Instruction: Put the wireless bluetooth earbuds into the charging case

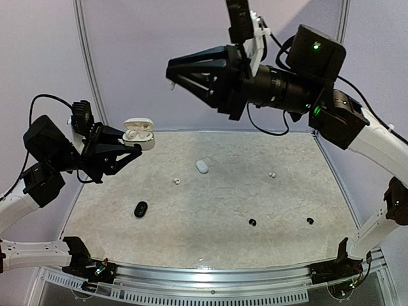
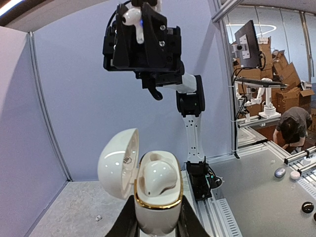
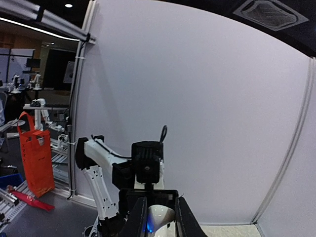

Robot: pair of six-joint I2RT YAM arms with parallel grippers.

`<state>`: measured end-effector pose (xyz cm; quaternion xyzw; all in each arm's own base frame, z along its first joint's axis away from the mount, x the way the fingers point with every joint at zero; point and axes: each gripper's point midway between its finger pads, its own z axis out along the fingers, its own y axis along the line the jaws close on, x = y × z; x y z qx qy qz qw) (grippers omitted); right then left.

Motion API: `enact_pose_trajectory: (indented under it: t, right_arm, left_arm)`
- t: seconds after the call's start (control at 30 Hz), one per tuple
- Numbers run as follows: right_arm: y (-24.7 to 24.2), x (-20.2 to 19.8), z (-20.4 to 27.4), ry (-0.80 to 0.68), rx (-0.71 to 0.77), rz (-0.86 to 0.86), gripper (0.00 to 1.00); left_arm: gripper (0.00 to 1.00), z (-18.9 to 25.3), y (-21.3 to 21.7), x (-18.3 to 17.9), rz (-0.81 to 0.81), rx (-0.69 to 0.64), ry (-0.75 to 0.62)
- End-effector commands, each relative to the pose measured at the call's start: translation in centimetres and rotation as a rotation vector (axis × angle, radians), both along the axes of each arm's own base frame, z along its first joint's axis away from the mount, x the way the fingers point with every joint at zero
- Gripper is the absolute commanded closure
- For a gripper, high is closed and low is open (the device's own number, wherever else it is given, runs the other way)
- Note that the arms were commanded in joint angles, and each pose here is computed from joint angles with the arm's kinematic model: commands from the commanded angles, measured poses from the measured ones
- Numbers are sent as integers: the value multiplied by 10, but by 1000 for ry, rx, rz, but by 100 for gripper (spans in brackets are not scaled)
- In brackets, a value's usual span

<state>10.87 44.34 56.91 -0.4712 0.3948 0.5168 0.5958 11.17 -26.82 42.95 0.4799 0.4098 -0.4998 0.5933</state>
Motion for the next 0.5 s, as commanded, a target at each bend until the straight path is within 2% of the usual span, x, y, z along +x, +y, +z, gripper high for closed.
enact_pose_trajectory:
  t: [0.0,0.27,0.47]
  right_arm:
    - [24,-35,-21,-138,-52,160,100]
    - [46,-41,-55,-220,-167,160,99]
    - [53,-38,-67,-245,-203,140,99]
  left_arm:
    - [100,11,2,-8,-32,-11,-68]
    - [100,9,1,-9,-29,-1,-83]
    - [100,7,2,-6,20,2,-150]
